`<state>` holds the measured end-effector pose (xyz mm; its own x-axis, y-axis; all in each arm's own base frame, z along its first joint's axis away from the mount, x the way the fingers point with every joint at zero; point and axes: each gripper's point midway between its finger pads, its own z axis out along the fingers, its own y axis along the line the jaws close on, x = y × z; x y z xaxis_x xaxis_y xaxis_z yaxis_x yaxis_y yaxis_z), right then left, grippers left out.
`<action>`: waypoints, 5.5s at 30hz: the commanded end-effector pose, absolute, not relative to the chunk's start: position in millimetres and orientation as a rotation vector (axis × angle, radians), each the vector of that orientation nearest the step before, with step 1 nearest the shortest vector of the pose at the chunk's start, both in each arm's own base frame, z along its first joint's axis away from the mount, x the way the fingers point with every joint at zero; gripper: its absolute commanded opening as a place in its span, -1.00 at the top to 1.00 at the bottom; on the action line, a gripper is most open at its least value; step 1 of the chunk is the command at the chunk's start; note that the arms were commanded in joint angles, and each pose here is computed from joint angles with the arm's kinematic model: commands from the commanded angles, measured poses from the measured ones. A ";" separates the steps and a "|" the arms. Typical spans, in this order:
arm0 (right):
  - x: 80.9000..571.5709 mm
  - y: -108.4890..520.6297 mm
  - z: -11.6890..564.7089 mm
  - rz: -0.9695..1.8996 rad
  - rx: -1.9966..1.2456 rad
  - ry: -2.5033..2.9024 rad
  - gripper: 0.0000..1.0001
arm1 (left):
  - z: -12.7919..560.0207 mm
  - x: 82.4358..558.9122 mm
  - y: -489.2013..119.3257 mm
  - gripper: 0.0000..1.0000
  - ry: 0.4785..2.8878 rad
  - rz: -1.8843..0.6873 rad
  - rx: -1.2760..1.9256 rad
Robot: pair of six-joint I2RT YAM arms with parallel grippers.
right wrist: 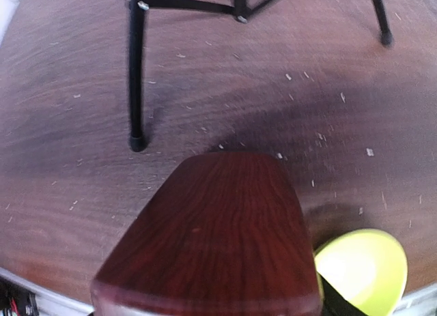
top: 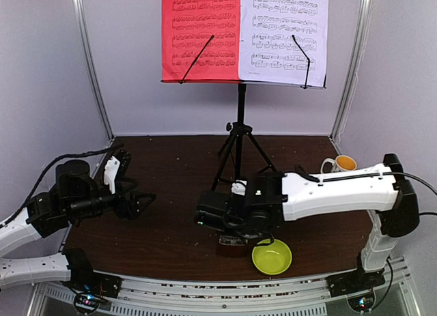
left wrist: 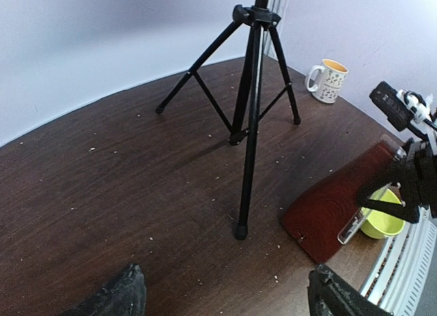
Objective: Set up the instrument practice props
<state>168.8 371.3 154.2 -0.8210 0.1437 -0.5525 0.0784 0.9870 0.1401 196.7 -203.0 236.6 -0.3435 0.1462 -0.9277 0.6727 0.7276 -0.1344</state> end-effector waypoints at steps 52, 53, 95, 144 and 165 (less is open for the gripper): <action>201.6 401.9 276.9 1.002 -0.578 2.074 0.70 | 160.1 171.1 -327.0 -0.71 1.648 -0.843 1.295; 201.2 401.9 276.5 1.001 -0.580 2.075 0.71 | 159.9 171.1 -328.7 -0.68 1.646 -0.849 1.299; 202.8 392.2 260.6 0.954 -0.447 2.153 0.94 | 135.1 194.2 -337.4 0.16 1.701 -0.741 1.293; 209.1 412.0 200.1 0.399 -0.292 2.334 -0.94 | 188.4 220.0 -257.3 -0.65 1.802 -0.539 0.854; 217.2 345.3 136.1 0.684 -0.526 2.364 0.39 | 177.3 221.5 -309.9 0.15 1.891 -0.741 0.954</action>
